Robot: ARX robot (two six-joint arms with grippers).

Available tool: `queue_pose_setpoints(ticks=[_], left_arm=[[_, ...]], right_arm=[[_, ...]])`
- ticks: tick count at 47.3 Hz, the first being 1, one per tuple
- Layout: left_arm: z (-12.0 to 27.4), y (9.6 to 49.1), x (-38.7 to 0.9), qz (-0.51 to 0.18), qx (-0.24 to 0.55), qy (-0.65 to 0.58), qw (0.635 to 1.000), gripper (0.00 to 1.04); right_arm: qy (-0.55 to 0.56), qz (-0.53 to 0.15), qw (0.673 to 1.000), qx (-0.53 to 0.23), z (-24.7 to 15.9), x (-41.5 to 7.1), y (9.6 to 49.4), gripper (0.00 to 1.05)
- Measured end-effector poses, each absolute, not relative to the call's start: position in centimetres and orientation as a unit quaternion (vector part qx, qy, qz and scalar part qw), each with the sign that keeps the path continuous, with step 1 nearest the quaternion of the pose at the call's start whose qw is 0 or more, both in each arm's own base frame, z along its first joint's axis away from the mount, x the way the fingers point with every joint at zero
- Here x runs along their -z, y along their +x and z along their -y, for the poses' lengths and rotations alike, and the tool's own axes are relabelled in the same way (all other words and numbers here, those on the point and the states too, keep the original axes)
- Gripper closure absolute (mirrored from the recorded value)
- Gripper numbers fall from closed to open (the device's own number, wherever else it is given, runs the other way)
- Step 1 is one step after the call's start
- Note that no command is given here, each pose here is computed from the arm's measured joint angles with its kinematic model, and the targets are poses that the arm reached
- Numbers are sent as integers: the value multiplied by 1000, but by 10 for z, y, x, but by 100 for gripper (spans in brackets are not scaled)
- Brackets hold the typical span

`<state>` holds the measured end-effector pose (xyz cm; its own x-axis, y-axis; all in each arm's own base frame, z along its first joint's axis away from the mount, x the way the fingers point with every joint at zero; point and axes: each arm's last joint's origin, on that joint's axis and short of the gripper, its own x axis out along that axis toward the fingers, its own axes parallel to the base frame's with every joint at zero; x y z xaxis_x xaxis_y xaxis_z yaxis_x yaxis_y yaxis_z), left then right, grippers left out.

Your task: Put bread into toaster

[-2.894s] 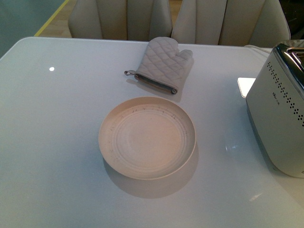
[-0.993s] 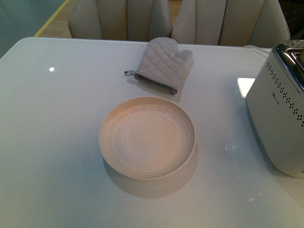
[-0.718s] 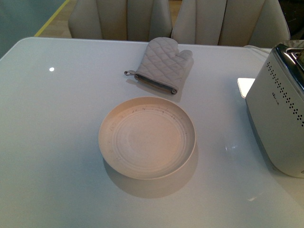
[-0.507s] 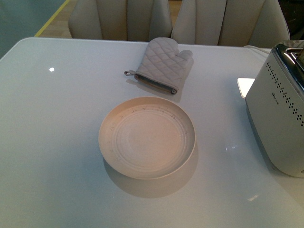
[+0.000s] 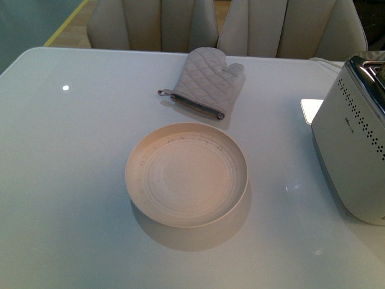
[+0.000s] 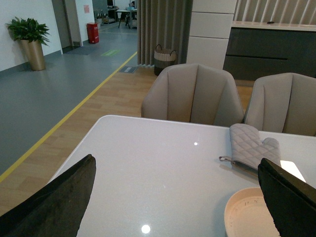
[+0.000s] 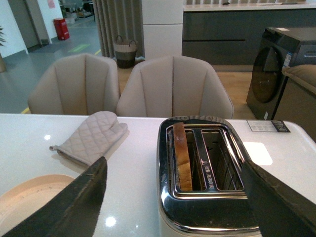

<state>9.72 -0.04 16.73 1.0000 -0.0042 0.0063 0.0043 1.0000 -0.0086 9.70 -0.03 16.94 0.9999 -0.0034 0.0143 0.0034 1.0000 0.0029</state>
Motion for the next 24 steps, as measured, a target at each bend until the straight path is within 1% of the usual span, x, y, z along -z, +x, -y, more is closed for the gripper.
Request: queue_pose_setpoints(ticks=[3, 4, 6, 24], left_arm=[[0, 97, -167, 3, 2, -4, 1000, 7], [0, 97, -167, 3, 2, -4, 1000, 7], [0, 97, -167, 3, 2, -4, 1000, 7], [0, 97, -167, 3, 2, -4, 1000, 7]], right_arm=[[1, 7, 1000, 2, 0, -169, 97, 9], [1, 7, 1000, 2, 0, -169, 97, 7], [1, 7, 1000, 2, 0, -169, 97, 9], [1, 7, 1000, 2, 0, -169, 97, 9]])
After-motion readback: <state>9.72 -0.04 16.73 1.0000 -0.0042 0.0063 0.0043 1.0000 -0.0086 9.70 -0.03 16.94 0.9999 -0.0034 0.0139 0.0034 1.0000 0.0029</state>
